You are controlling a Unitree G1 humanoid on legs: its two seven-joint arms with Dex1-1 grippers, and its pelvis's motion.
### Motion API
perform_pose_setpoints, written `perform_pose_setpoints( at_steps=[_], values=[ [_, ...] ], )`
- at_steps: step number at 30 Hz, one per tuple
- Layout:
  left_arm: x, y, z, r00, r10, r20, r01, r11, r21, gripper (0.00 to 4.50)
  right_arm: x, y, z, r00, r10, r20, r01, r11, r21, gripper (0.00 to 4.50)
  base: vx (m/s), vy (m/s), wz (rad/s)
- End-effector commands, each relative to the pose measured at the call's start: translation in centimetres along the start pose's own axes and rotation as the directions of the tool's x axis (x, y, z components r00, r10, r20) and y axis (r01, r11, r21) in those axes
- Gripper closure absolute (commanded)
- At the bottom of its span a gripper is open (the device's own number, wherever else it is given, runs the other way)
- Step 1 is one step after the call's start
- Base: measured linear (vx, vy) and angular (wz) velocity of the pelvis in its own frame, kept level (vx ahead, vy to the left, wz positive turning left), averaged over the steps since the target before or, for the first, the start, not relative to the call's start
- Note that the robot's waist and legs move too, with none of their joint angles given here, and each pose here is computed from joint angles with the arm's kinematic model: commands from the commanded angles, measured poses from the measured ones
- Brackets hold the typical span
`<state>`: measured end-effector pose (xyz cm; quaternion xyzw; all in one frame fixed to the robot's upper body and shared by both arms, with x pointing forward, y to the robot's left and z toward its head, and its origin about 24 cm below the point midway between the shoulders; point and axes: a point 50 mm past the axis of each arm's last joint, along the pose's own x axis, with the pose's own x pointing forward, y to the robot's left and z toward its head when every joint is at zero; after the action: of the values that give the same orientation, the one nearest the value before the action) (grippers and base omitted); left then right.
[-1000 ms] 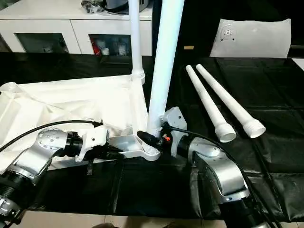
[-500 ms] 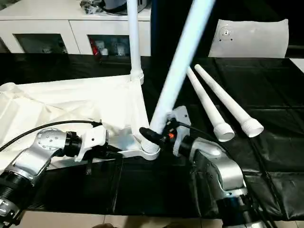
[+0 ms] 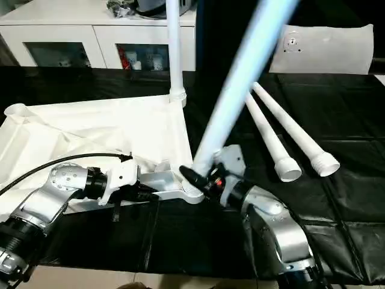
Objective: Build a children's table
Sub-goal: Insert table leg to table base, then rotate leg to tighten
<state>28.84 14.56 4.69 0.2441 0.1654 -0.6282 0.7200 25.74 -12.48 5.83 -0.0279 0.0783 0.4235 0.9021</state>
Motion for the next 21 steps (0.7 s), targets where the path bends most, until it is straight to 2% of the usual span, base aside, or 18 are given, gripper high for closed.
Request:
perform_pose_setpoints(
  at_steps=[1, 10, 12, 16, 21],
  values=[
    [-1.3, 1.5, 0.4, 0.995, 0.091, -0.041, -0.089, 0.994, 0.058, 4.50, -1.1, -0.3, -3.5, 0.979, -0.004, -0.206, 0.006, 1.000, 0.006, 2.58, 0.000, 0.000, 0.00],
    [-1.4, 2.2, 0.8, 0.996, 0.079, -0.044, -0.075, 0.993, 0.094, 4.50, 0.0, 0.6, -3.8, 0.950, 0.166, -0.265, -0.166, 0.986, 0.022, 2.58, 0.000, 0.000, 0.00],
    [-1.3, 2.8, 1.2, 0.997, 0.067, -0.037, -0.063, 0.992, 0.112, 4.50, 0.0, 1.3, -4.2, 0.924, 0.254, -0.285, -0.246, 0.967, 0.062, 2.58, 0.000, 0.000, 0.00],
    [-1.2, 3.9, 1.8, 0.996, 0.075, -0.049, -0.068, 0.989, 0.135, 4.50, -0.3, 2.2, -4.7, 0.883, 0.345, -0.317, -0.335, 0.938, 0.089, 2.58, 0.000, 0.000, 0.00],
    [-1.6, 4.6, 1.8, 0.994, 0.090, -0.057, -0.082, 0.989, 0.126, 4.50, 0.0, 2.7, -4.7, 0.875, 0.365, -0.320, -0.356, 0.930, 0.088, 2.58, 0.000, 0.000, 0.00]
  ],
)
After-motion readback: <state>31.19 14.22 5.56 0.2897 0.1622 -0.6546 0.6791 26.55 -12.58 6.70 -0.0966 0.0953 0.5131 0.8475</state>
